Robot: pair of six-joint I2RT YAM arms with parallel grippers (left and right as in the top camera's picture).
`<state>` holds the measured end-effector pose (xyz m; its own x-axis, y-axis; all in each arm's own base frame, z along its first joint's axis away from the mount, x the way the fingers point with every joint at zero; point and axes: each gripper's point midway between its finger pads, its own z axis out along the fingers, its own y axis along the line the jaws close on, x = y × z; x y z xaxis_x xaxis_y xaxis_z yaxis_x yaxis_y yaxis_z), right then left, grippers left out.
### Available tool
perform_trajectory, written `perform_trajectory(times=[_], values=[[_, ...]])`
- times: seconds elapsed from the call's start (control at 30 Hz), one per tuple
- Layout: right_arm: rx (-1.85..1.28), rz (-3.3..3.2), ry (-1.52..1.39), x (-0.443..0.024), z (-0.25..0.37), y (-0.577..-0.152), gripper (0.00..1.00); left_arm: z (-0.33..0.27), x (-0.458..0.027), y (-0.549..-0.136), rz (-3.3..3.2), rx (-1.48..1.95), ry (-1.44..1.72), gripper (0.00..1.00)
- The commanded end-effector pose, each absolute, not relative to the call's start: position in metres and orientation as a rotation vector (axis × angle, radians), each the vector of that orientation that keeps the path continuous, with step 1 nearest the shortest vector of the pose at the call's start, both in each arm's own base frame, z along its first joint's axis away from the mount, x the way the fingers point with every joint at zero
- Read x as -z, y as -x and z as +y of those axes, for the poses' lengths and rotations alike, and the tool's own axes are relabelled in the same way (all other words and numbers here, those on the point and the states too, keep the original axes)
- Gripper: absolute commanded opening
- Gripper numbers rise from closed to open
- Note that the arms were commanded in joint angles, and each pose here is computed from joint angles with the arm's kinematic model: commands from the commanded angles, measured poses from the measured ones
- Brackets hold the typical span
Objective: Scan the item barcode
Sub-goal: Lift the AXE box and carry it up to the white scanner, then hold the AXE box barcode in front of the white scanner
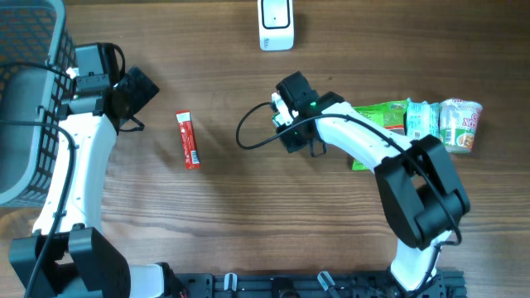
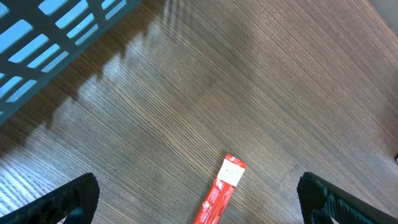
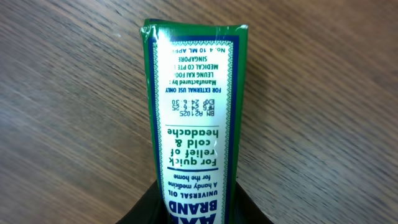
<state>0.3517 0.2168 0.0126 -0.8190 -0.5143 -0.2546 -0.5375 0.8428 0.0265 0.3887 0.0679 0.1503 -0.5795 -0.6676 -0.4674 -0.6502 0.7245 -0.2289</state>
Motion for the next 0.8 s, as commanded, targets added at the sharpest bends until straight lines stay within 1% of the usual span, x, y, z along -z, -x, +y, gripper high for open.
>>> perform_trajectory(times=[0.0,0.17,0.27,0.4,0.5,0.53,0.63,0.7,0.77], values=[[-0.194,2.597,0.825,-0.08,0.231,-0.372,0.24,0.071,-0.155,-0.391,2.372,0.031,1.018,1.0],[-0.028,2.455,0.81,-0.144,0.218,-0.396,0.24,0.071,-0.155,-0.391,2.372,0.031,1.018,1.0],[0.061,2.369,0.826,-0.202,0.217,-0.418,0.25,0.071,-0.155,-0.391,2.372,0.031,1.018,1.0],[0.107,2.247,0.784,-0.271,0.224,-0.446,0.2,0.071,-0.155,-0.391,2.372,0.031,1.018,1.0],[0.17,2.162,0.767,-0.308,0.225,-0.466,0.17,0.071,-0.155,-0.391,2.372,0.031,1.018,1.0],[0.225,2.128,0.762,-0.316,0.224,-0.477,0.15,0.071,-0.155,-0.391,2.372,0.031,1.018,1.0],[0.381,2.053,0.798,-0.315,0.22,-0.501,0.14,0.071,-0.155,-0.391,2.372,0.031,1.018,1.0],[0.485,2.007,0.829,-0.306,0.221,-0.521,0.19,0.071,-0.155,-0.391,2.372,0.031,1.018,1.0],[0.602,1.959,0.916,-0.287,0.226,-0.542,0.19,0.071,-0.155,-0.391,2.372,0.031,1.018,1.0]])
